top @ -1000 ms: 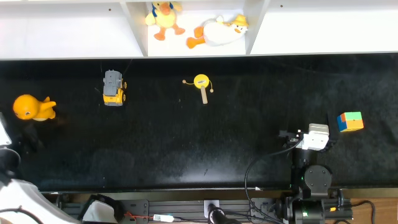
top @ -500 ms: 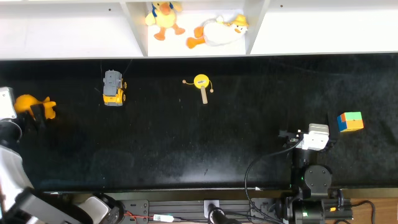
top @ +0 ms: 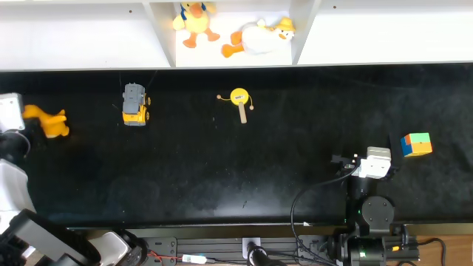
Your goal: Store Toys
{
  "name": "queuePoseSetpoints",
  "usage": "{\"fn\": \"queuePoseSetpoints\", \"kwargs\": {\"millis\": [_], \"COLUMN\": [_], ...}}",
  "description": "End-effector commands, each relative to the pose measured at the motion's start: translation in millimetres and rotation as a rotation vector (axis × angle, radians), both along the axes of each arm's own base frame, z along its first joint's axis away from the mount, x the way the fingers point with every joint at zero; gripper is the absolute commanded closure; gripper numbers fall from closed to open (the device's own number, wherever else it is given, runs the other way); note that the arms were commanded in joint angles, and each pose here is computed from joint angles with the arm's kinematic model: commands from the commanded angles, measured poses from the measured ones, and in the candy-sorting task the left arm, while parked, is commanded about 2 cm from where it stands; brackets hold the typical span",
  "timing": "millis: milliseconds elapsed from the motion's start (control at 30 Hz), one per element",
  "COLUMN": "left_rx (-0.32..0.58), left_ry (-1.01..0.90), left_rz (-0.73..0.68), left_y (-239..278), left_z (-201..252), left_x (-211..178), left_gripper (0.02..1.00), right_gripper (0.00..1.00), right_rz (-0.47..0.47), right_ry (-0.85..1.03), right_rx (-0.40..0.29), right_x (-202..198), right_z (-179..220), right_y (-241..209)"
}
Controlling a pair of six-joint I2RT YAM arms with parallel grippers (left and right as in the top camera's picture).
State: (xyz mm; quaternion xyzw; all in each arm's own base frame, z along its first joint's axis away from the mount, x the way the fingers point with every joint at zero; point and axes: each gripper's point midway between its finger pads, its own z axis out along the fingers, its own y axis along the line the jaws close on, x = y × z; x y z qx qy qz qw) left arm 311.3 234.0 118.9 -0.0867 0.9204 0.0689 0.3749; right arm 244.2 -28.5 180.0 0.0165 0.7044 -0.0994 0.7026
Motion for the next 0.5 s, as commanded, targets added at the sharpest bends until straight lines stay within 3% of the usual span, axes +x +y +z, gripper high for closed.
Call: {"fn": "queuePoseSetpoints", "kwargs": {"millis": [33,233,500], "left_rx": [-0.026,-0.038,0.010], "left_ry": [-0.076,-0.214,-0.287], "left_rz": [0.007,0.041,0.115], "left_y": [-17,-33,-36], "left_z": [30,75,116], "left_x": [20,32,13], "left_gripper": [0.825,0.844,0.836], "right_gripper": [0.007,0.005,0.007], "right_rz": [0.003,0.003,0.003], "right_ry": [0.003,0.004,0.003], "right_rx": [-0.003,-0.003,-0.003], "right_x": [1,1,1], "right_z": [-4,-4,-4], "right_y": [0,0,0]}}
